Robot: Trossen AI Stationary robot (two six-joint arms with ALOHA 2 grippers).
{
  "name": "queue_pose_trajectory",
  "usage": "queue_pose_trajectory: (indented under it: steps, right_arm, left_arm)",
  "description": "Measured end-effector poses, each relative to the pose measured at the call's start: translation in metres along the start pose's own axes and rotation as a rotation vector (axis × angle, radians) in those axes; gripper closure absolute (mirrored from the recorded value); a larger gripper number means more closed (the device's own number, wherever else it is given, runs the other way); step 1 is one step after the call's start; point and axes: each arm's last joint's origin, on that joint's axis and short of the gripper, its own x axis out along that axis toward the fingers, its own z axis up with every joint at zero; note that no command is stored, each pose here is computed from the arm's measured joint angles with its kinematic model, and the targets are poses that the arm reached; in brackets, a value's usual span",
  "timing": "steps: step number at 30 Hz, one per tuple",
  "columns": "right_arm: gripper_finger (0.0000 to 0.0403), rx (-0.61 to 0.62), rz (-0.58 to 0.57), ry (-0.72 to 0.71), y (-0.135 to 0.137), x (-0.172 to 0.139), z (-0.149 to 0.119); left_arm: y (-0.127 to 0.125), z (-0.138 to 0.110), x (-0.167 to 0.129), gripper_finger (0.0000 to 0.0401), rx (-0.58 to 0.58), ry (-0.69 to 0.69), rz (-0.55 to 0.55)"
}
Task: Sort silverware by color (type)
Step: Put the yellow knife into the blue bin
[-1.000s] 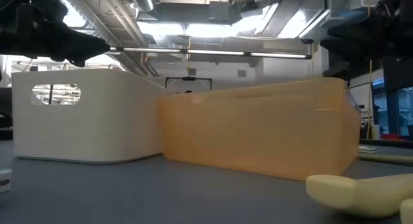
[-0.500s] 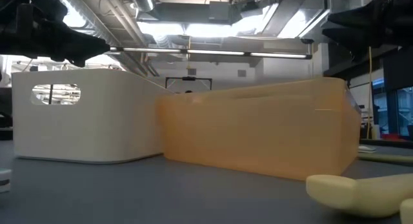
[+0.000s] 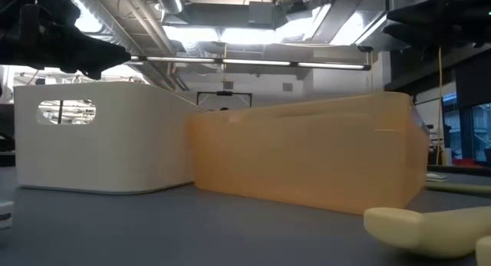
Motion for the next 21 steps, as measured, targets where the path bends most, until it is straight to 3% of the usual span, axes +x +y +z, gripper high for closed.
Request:
queue_pose_trajectory:
  steps: [12,21]
  right_arm:
    - [0.021,-0.162,-0.056,0.1,0.005,0.016,0.023]
    - [0.021,-0.318,-0.166,0.25,0.006,0.027,0.044]
  left_arm:
    - [0.0,0.0,0.0,0.0278,0.0,0.0,0.0]
    - [0.0,0.0,0.0,0.0278,0.001,0.0,0.0]
